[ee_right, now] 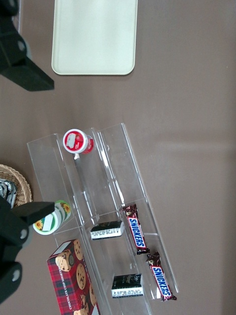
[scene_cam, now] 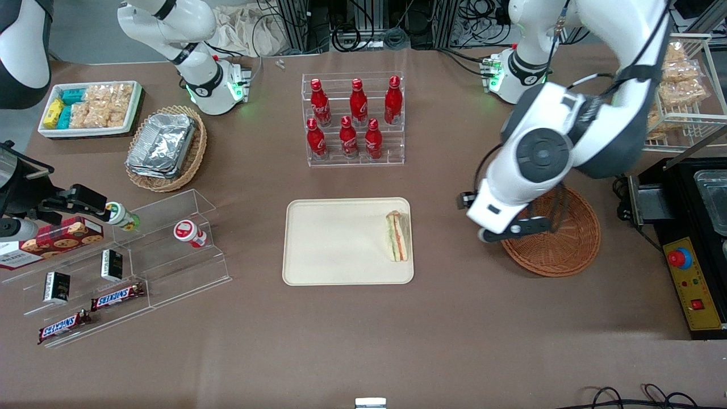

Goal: Place sandwich from basket to tray

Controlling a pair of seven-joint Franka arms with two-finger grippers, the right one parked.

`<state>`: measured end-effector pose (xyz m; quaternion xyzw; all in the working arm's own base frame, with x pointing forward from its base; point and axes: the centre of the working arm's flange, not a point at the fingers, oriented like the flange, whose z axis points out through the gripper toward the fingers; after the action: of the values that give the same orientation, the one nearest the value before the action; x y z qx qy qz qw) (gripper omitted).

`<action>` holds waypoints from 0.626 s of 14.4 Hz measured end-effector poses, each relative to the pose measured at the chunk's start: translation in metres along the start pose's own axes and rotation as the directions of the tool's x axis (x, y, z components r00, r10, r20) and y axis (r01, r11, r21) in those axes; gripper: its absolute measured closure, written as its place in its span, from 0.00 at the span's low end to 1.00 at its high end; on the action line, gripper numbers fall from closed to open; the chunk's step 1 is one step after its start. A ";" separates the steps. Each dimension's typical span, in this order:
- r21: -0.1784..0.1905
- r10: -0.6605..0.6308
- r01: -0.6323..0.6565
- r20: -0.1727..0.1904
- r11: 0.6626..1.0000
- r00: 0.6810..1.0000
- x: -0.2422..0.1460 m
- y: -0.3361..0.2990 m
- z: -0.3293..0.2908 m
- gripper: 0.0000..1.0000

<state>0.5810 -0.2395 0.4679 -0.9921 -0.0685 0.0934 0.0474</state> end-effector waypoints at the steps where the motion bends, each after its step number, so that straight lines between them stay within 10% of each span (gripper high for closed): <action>1: 0.001 0.017 -0.017 0.003 1.000 1.000 0.004 -0.022 -0.007 0.00; 9: -0.036 0.136 -0.136 -0.004 0.990 0.991 0.009 -0.186 -0.064 0.00</action>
<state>0.5790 -0.0604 0.5491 -0.9953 -0.0025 0.0943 0.0231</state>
